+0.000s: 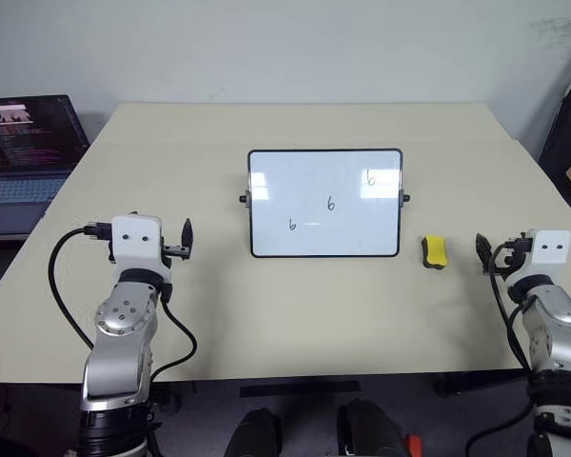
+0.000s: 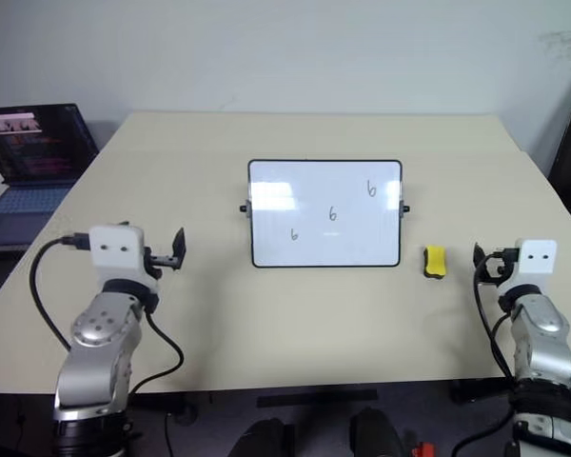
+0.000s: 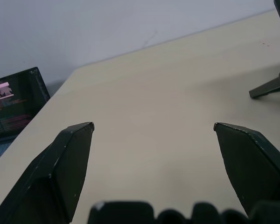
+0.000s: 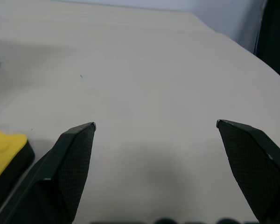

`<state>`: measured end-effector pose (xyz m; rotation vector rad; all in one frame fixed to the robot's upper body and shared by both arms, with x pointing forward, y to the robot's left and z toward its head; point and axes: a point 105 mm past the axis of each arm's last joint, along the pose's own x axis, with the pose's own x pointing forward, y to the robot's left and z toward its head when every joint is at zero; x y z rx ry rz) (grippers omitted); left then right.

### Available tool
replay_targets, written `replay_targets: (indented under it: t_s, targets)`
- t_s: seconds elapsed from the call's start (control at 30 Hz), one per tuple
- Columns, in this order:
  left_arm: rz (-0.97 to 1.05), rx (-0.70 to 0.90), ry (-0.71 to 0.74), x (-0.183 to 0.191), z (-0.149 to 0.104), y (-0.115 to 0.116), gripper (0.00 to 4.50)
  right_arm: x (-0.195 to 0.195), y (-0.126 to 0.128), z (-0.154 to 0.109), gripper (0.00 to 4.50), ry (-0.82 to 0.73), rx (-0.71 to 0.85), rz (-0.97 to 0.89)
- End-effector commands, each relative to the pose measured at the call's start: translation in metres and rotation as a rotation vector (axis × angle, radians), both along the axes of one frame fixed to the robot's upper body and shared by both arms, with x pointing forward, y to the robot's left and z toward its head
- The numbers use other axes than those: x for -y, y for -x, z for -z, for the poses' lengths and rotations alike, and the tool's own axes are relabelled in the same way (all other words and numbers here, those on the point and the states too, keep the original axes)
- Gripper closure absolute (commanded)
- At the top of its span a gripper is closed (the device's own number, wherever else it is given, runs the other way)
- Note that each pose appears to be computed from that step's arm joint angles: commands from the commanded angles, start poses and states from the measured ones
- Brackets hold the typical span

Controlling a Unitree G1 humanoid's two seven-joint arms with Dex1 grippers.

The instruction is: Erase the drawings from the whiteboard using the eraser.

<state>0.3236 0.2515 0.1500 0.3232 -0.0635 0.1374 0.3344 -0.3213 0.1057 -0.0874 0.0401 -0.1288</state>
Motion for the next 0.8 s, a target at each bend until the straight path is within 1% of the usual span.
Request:
replay_targets:
  t_s: [0.03, 0.13, 0.27, 0.4, 0.5, 0.57, 0.63, 0.7, 0.77, 0.8]
  targets:
    - [-0.007, 0.046, -0.024, -0.001, -0.008, -0.005, 0.0, 0.0, 0.007, -0.02, 0.01, -0.042, 0.051, 0.011]
    - [-0.037, 0.06, -0.046, -0.01, -0.007, -0.007, 0.0, -0.002, 0.012, -0.018, 0.01, -0.033, 0.039, 0.041]
    - [-0.015, 0.087, -0.016, -0.019, -0.016, -0.005, 0.0, -0.024, 0.011, -0.029, 0.01, -0.044, 0.065, -0.002]
    - [0.085, 0.138, 0.02, -0.014, -0.038, -0.008, 0.0, -0.044, 0.005, -0.031, 0.01, -0.118, 0.065, -0.074]
    - [0.14, 0.162, -0.002, -0.009, -0.052, -0.01, 0.0, -0.057, 0.005, -0.032, 0.01, -0.112, 0.053, -0.1]
    - [0.22, 0.199, 0.011, 0.001, -0.065, -0.014, 0.0, -0.065, 0.005, -0.04, 0.01, -0.106, 0.072, -0.124]
    - [0.294, 0.218, 0.003, 0.014, -0.071, -0.021, 0.0, -0.067, 0.008, -0.051, 0.01, -0.104, 0.105, -0.114]
    - [0.372, 0.229, -0.003, 0.028, -0.077, -0.026, 0.0, -0.078, 0.01, -0.057, 0.01, -0.122, 0.123, -0.125]
    - [0.487, 0.237, 0.015, 0.048, -0.084, -0.028, 0.0, -0.09, 0.012, -0.06, 0.01, -0.13, 0.125, -0.147]
    - [0.536, 0.235, 0.008, 0.056, -0.086, -0.028, 0.0, -0.094, 0.013, -0.061, 0.01, -0.111, 0.122, -0.157]
